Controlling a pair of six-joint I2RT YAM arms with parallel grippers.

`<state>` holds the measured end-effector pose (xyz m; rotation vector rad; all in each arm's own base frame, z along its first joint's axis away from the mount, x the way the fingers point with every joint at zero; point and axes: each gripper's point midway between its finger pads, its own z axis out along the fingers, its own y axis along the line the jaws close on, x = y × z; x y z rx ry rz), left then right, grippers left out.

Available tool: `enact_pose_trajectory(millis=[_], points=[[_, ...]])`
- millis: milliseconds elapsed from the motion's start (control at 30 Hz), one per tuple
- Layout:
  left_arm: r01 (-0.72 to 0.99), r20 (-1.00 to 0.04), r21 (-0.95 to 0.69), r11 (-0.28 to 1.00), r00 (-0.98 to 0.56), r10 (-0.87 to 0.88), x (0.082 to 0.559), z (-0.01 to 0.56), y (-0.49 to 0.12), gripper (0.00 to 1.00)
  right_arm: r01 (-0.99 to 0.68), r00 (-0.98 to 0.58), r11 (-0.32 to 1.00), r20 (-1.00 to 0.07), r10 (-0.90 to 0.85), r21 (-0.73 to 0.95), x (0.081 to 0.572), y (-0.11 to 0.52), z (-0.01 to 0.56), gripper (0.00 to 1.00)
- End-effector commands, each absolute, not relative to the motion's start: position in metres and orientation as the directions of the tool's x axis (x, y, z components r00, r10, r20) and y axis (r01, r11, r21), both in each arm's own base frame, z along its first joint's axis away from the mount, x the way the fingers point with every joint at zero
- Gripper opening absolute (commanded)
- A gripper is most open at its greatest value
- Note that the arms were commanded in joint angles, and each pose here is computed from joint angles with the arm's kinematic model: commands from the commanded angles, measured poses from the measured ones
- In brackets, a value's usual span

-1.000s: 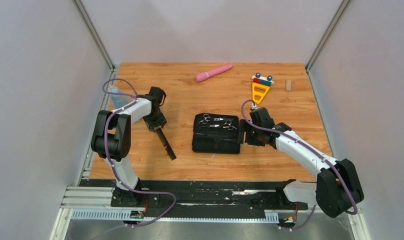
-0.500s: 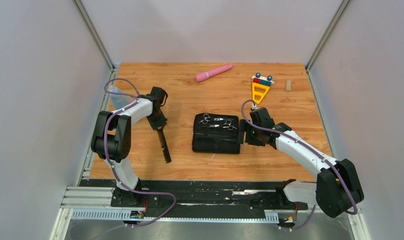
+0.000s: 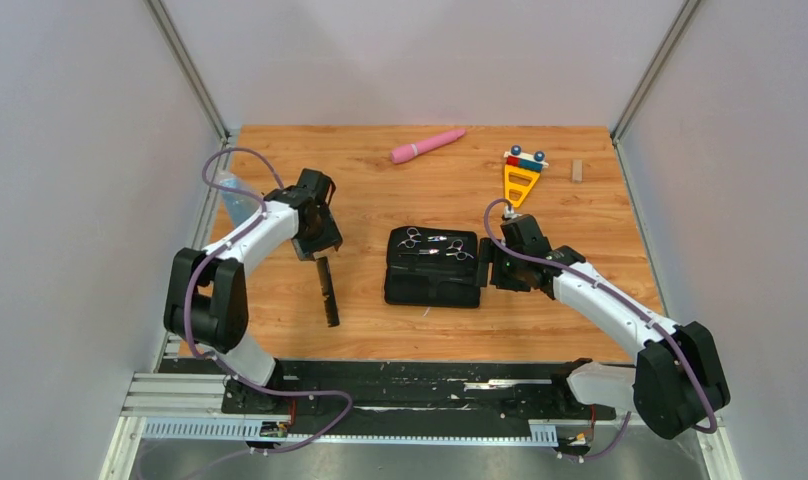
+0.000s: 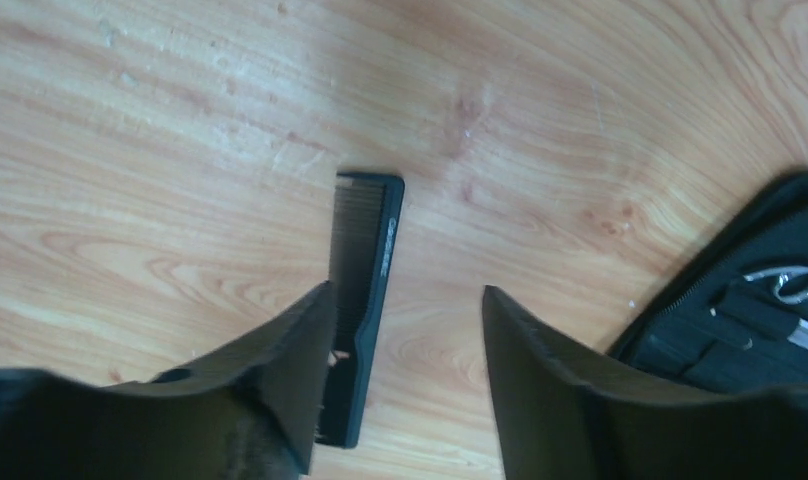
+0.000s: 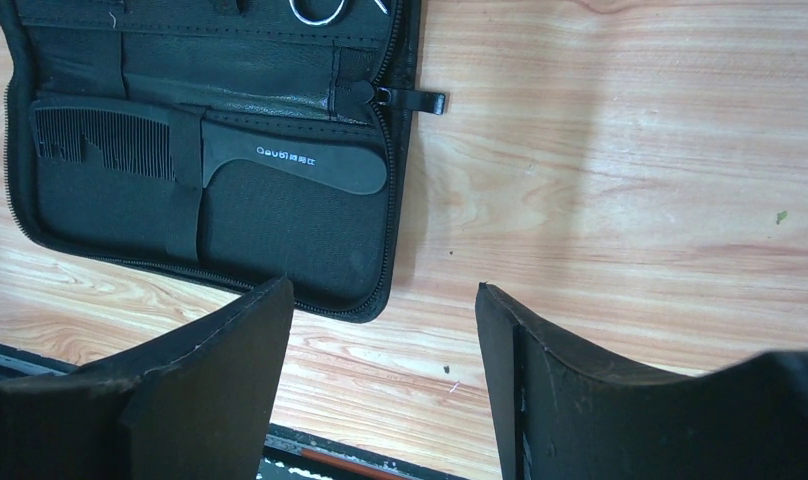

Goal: Sort the hair-cutting tools

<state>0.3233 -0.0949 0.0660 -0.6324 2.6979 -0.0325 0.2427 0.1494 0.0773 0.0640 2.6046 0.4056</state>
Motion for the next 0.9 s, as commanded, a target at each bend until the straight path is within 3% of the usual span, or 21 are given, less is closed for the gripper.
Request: enact_pose_trajectory(millis=[0,167,300,867], points=[[-0.372,-0.341,-0.076,0.925,-0.862,-0.375,0.288,0.079,-0.097,0.69,-0.053,-0.846,0.940,-0.516,0.137,0.336,0.253,0.156,0.092,0.69],[-0.348,-0.285,-0.065,0.935,-0.892,-0.352,0.234,0.074,-0.106,0.85,-0.054,-0.846,0.939,-0.514,0.138,0.340,0.253,0.157,0.093,0.69],[-0.353,-0.227,-0.076,0.932,-0.904,-0.361,0.197,0.062,-0.114,0.87,-0.057,-0.847,0.937,-0.514,0.138,0.345,0.253,0.159,0.093,0.69],[-0.394,-0.163,-0.049,0.918,-0.903,-0.397,0.174,0.025,-0.127,0.61,-0.056,-0.846,0.936,-0.514,0.141,0.347,0.253,0.159,0.093,0.69]])
